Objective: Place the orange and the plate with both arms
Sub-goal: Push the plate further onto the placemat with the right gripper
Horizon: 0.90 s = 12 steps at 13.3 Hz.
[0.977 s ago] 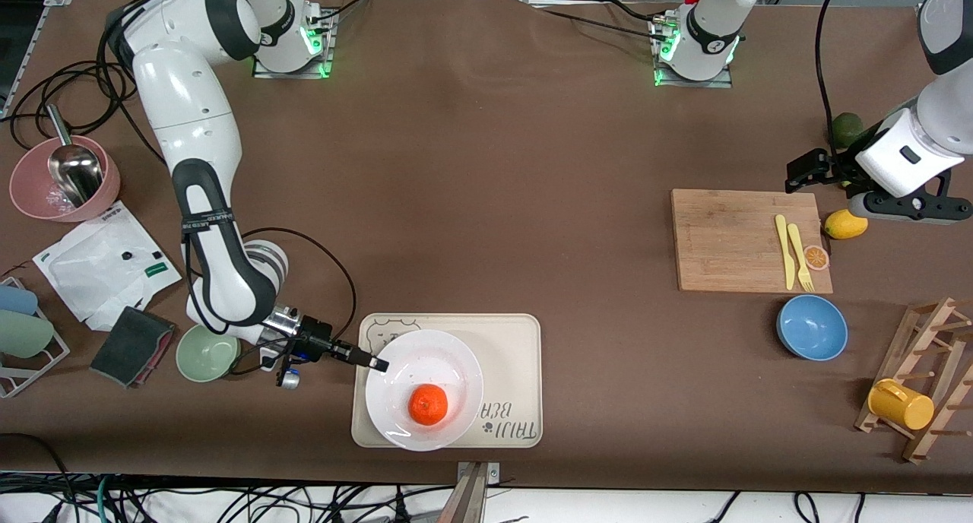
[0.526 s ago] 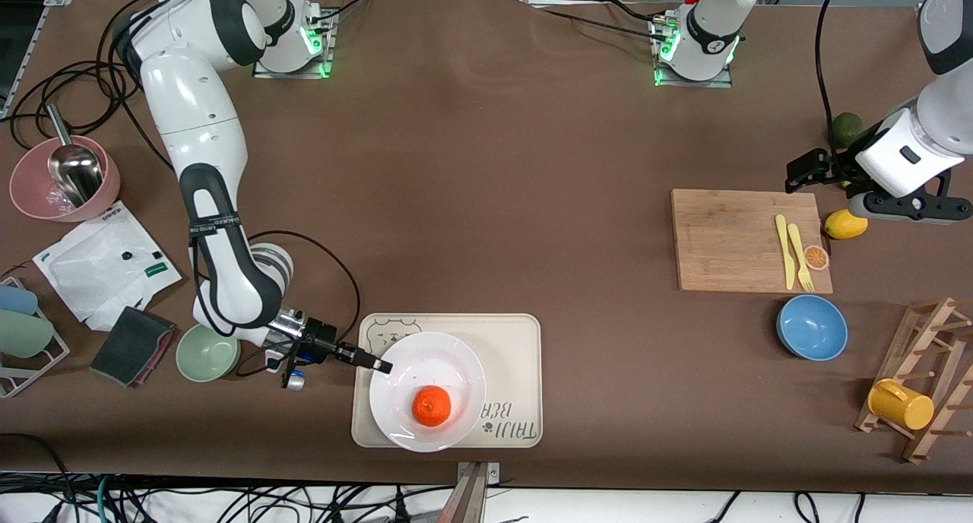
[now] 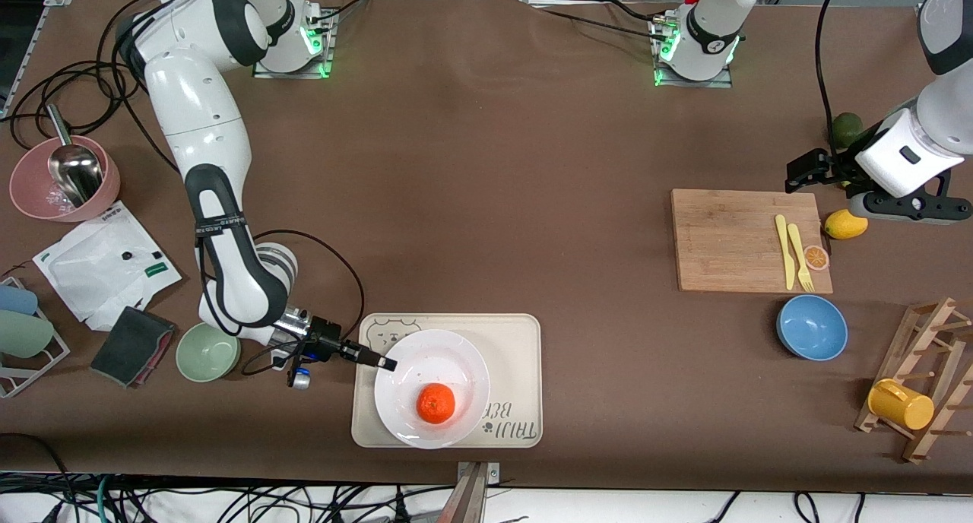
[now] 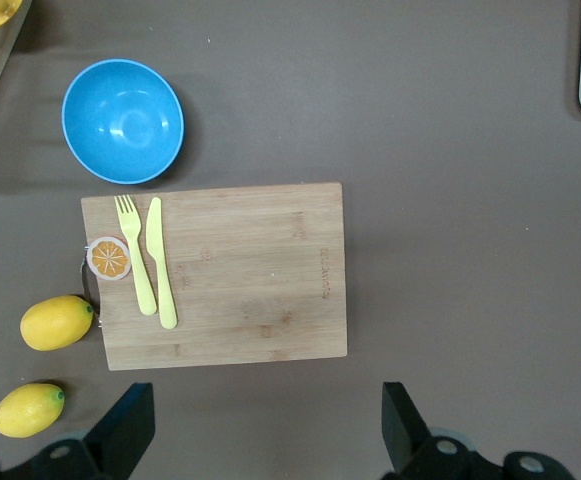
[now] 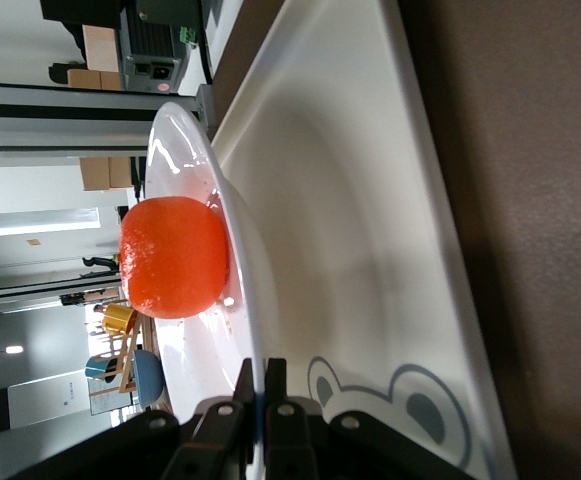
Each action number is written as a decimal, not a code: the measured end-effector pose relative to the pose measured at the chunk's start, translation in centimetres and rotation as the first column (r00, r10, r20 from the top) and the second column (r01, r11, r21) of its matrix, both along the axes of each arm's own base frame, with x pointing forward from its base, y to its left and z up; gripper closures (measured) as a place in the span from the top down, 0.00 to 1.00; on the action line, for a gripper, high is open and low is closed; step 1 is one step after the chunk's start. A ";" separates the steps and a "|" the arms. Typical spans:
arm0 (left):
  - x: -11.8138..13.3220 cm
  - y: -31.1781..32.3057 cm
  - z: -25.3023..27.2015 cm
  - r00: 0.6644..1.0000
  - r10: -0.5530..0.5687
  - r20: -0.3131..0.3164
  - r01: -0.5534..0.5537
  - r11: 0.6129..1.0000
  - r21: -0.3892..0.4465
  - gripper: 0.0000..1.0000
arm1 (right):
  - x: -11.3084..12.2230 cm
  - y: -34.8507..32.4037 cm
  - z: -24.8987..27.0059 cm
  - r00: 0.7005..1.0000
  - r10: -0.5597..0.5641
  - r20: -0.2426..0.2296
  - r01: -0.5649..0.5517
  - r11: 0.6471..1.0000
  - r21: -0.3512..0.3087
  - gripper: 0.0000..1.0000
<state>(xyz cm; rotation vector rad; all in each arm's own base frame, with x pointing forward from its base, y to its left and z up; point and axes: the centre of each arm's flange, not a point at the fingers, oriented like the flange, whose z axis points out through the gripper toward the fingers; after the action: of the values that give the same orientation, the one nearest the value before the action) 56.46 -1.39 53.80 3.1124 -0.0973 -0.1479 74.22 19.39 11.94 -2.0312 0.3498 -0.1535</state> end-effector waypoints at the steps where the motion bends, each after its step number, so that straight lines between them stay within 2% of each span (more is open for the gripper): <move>1: 0.0 0.0 0.0 1.000 0.000 0.000 0.000 1.000 0.000 1.00 | 0.0 0.0 0.0 1.000 0.008 -0.016 -0.008 1.000 -0.015 0.04; 5: 0.0 0.0 0.0 1.000 0.000 0.000 0.000 1.000 0.000 1.00 | -0.2 0.5 0.0 0.998 0.023 -0.055 -0.026 0.999 -0.045 0.04; 10: 0.0 0.0 0.0 1.000 0.000 0.000 0.000 1.000 0.000 1.00 | -0.2 0.6 0.2 0.998 0.028 -0.059 -0.031 0.998 -0.052 0.05; 11: 0.0 0.0 0.0 1.000 0.000 0.000 0.000 1.000 0.000 1.00 | -0.2 0.6 0.2 0.998 0.028 -0.060 -0.031 0.998 -0.053 0.09; 12: 0.0 0.0 0.0 1.000 0.000 0.000 0.000 1.000 0.000 1.00 | -0.2 0.6 0.2 0.998 0.029 -0.059 -0.033 0.998 -0.055 0.19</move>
<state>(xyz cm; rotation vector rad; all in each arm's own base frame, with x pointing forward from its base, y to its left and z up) 56.46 -1.39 53.80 3.1124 -0.0972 -0.1480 74.02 20.00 12.15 -2.0987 0.3539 -0.0856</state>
